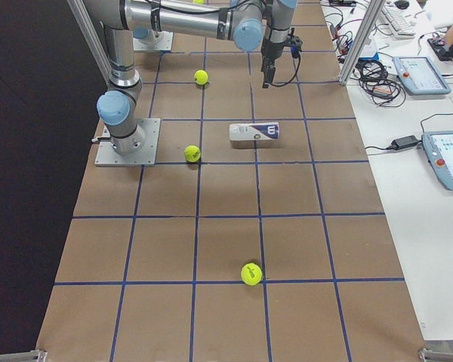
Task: Lift up tennis ball bucket
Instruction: 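Lower the open right gripper over the top of the upright Wilson can, then close the right gripper around the rim of the can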
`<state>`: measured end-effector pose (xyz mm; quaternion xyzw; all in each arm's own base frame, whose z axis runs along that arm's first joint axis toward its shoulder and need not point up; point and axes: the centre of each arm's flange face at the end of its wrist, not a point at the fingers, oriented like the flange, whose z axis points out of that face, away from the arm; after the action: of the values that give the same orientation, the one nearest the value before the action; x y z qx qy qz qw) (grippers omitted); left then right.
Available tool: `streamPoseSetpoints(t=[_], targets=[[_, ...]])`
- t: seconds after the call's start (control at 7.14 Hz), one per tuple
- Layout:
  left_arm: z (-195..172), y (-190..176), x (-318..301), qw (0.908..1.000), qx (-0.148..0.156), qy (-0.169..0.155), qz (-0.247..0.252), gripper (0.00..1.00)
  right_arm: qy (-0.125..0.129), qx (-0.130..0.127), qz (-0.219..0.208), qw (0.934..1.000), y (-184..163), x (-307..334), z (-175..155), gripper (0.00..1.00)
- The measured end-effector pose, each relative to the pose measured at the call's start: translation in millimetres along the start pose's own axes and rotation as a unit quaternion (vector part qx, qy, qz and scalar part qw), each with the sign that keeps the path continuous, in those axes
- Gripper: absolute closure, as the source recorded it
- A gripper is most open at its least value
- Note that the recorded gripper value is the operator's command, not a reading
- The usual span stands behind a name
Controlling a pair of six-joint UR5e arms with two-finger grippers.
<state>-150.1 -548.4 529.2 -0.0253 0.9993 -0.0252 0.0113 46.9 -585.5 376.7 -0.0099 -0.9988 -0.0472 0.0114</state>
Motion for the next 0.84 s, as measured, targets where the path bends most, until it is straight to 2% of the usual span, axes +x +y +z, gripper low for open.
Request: streamPoseSetpoints(t=[0.42,0.84], targets=[[0,0,0,1.0000,0.000,0.000,0.000,0.00,-0.006,-0.019,0.000,0.9998,-17,6,83,0.00],[0,0,1,1.0000,0.000,0.000,0.001,0.00,-0.006,-0.033,-0.011,0.9994,-20,8,132,0.00]])
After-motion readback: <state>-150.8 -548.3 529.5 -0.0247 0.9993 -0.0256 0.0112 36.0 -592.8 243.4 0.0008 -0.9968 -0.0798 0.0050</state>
